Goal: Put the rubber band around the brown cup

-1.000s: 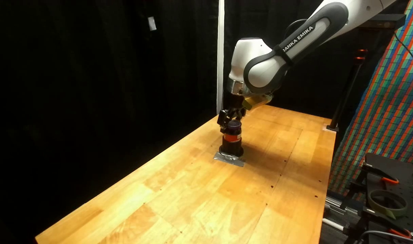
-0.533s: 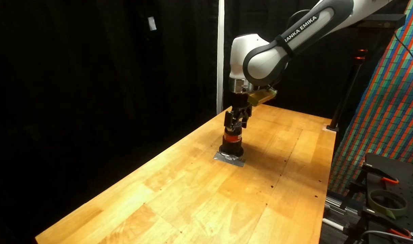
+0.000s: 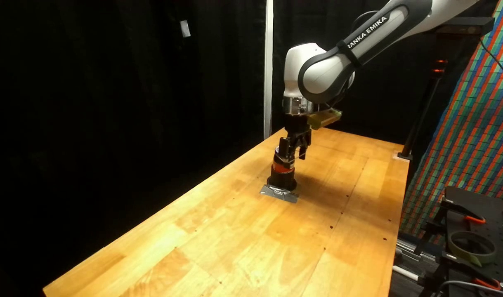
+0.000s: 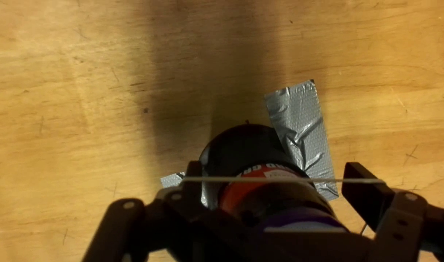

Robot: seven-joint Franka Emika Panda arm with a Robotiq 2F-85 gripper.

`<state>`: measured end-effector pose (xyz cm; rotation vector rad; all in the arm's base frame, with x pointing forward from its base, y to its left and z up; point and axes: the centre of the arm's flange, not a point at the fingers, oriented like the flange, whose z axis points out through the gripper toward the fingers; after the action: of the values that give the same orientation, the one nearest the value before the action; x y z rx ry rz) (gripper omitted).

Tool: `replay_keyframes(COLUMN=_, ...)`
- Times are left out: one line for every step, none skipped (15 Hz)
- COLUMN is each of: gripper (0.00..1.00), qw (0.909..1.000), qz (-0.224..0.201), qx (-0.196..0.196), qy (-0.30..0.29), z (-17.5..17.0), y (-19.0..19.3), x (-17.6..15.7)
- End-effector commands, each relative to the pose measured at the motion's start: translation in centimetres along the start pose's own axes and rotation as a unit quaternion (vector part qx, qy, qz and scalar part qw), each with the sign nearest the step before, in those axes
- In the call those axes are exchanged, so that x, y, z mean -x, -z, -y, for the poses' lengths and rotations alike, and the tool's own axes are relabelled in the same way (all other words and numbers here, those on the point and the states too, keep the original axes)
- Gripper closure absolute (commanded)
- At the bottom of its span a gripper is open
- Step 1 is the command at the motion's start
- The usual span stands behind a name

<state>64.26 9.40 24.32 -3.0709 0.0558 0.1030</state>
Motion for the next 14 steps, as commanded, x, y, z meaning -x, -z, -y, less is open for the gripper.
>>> replay_keyframes(gripper=0.25, qw=0.9999, qz=0.001, qx=-0.01, qy=0.008, z=-0.4, y=0.0, x=2.6)
replay_keyframes(gripper=0.27, qw=0.9999, qz=-0.004, qx=-0.008, qy=0.011, z=-0.5, y=-0.1, x=3.0)
replay_keyframes(gripper=0.34, qw=0.9997, qz=-0.019, qx=-0.005, qy=0.014, z=-0.5, y=0.1, x=3.6)
replay_keyframes(gripper=0.42, qw=0.9992, qz=-0.036, qx=-0.003, qy=0.017, z=-0.5, y=0.3, x=4.2)
replay_keyframes(gripper=0.51, qw=0.9985, qz=-0.051, qx=-0.003, qy=0.02, z=-0.5, y=0.5, x=4.6)
replay_keyframes(gripper=0.58, qw=0.9975, qz=-0.067, qx=-0.002, qy=0.024, z=-0.5, y=0.7, x=5.3)
replay_keyframes(gripper=0.67, qw=0.9959, qz=-0.086, qx=0.0, qy=0.03, z=-0.5, y=0.8, x=6.0)
replay_keyframes(gripper=0.73, qw=0.9937, qz=-0.106, qx=0.003, qy=0.035, z=-0.5, y=0.8, x=6.6)
replay_keyframes(gripper=0.82, qw=0.9913, qz=-0.125, qx=0.005, qy=0.042, z=-0.5, y=0.8, x=7.2)
replay_keyframes(gripper=0.87, qw=0.9894, qz=-0.137, qx=0.005, qy=0.046, z=-0.5, y=0.7, x=7.8)
replay_keyframes(gripper=0.91, qw=0.987, qz=-0.153, qx=0.005, qy=0.049, z=-0.6, y=0.5, x=8.3)
replay_keyframes(gripper=0.92, qw=0.9841, qz=-0.17, qx=0.004, qy=0.05, z=-0.7, y=0.3, x=8.7)
replay_keyframes(gripper=0.97, qw=0.9805, qz=-0.189, qx=0.003, qy=0.052, z=-0.7, y=0.2, x=9.2)
replay_keyframes(gripper=0.93, qw=0.9771, qz=-0.206, qx=0.003, qy=0.053, z=-0.8, y=0.0, x=9.7)
